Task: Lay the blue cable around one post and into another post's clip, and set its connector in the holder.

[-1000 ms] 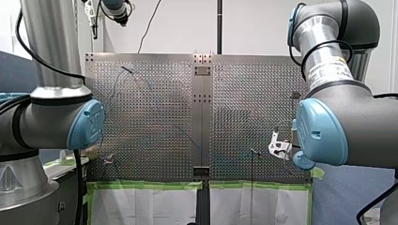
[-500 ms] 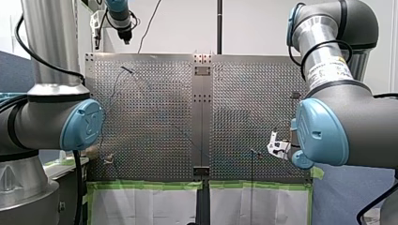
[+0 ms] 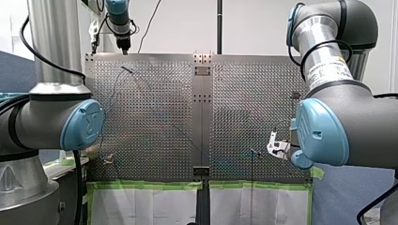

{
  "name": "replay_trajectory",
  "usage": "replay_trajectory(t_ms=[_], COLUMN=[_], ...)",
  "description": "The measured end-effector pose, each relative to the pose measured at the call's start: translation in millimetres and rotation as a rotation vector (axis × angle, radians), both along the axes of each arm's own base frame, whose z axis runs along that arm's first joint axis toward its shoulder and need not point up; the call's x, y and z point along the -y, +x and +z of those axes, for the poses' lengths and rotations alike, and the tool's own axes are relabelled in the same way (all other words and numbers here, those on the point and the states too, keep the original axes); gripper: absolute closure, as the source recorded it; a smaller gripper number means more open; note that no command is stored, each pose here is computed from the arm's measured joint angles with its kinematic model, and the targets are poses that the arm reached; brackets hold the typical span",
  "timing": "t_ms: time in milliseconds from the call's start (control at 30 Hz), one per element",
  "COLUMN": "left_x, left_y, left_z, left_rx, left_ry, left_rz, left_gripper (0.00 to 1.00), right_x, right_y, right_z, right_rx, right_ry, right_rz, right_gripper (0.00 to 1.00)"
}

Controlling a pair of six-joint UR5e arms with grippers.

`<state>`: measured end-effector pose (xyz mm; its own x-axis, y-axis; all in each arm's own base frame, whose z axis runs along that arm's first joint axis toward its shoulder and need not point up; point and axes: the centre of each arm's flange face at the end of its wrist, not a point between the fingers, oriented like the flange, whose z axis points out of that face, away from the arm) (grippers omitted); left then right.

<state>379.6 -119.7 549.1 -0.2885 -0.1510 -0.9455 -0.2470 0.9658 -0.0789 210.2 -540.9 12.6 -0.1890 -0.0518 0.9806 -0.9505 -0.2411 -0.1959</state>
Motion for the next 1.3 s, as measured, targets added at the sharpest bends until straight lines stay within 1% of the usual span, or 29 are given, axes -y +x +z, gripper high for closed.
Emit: replay_trajectory(t_ms=[200,400,767,900,1033,1300], left_x=[-1.7,-6.8,-15.6,-18.0,-18.8,-17.8], left_y=[-1.8,-7.4,-11.3,-12.3,-12.6,-13.0], left_z=[-6.9,-8.6,-8.2,-7.9,-7.8,-7.7], left_rx=[-0.059,-0.097,-0.106,-0.105,-0.105,-0.105], left_ry=[-0.004,-0.002,0.024,0.034,0.037,0.037], left_rz=[0.010,0.054,0.141,0.166,0.174,0.171], left_gripper=[0.00,0.00,0.00,0.00,0.00,0.00], right_x=[-0.3,-0.7,-1.4,-1.8,-2.3,-2.6], right_y=[0.9,2.0,4.0,4.9,5.8,6.3], right_z=[0.1,0.0,0.1,0.0,-0.1,0.0], right_rx=[0.000,0.000,-0.001,-0.002,-0.003,-0.003], right_ry=[0.000,0.000,0.000,0.000,0.000,0.001], right_rz=[0.001,0.003,0.007,0.009,0.010,0.011], right_gripper=[1.00,1.00,1.00,1.00,1.00,1.00])
